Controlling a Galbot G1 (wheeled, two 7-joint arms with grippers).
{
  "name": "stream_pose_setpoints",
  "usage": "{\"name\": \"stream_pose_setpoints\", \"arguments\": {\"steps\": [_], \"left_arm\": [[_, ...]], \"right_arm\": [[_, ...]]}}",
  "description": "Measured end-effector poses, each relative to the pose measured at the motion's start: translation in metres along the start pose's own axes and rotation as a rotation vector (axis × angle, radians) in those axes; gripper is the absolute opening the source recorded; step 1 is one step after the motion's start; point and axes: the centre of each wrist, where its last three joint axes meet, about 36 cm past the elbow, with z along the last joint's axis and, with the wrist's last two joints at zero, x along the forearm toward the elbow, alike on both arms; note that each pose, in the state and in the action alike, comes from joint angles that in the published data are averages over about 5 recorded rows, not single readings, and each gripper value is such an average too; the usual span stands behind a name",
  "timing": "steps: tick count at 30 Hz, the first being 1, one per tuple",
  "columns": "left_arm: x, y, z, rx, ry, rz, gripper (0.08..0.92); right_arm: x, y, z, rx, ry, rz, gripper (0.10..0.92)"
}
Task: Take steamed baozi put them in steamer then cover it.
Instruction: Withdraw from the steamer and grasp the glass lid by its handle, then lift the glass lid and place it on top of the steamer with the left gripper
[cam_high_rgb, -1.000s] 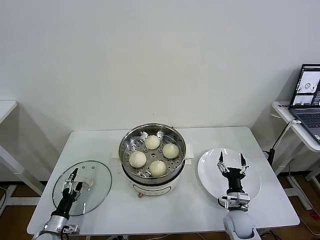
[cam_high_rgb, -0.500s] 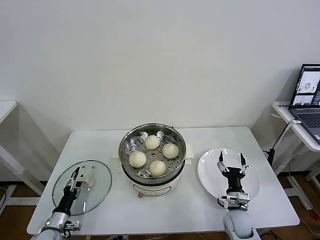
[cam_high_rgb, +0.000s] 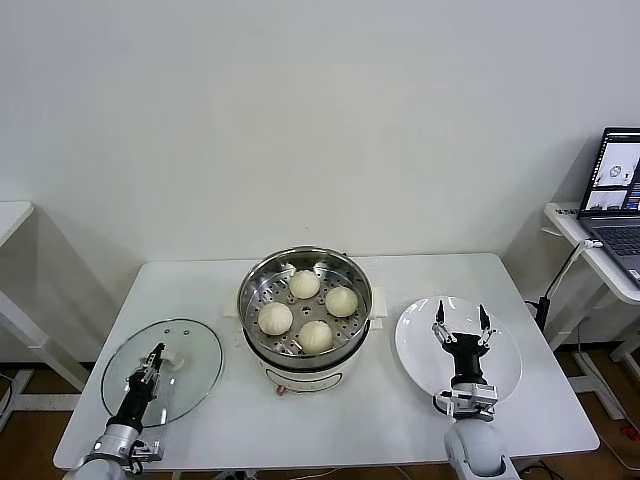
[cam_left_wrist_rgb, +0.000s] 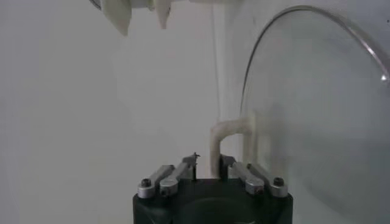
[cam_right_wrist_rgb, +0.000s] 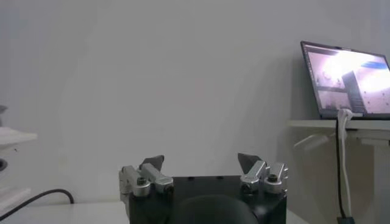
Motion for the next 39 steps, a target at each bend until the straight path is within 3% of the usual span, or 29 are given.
{"name": "stream_pose_setpoints", "arguments": {"steps": [6, 13, 18, 23, 29, 39], "left_arm": [[0.000, 0.026, 0.007, 0.006, 0.034, -0.045, 0.187], [-0.008, 0.097, 0.003, 0.021, 0.076, -0.181, 0.187], [-0.014, 0.157, -0.021, 0.054, 0.093, -0.280, 0.187], [-0.016, 0.209, -0.063, 0.107, 0.092, -0.341, 0.187], [-0.017, 0.244, -0.125, 0.192, 0.070, -0.336, 0.187], [-0.025, 0.261, -0.221, 0.263, 0.006, -0.236, 0.187]], "right_arm": [[0.000, 0.000, -0.001, 0.002, -0.003, -0.002, 0.823], [-0.003, 0.003, -0.003, -0.002, -0.012, -0.003, 0.823], [-0.006, 0.003, -0.005, -0.005, -0.020, 0.002, 0.823], [-0.009, 0.001, -0.006, -0.003, -0.025, 0.006, 0.823], [-0.010, 0.001, -0.005, -0.005, -0.023, 0.012, 0.823], [-0.016, 0.001, -0.001, -0.003, -0.023, 0.022, 0.823]]}}
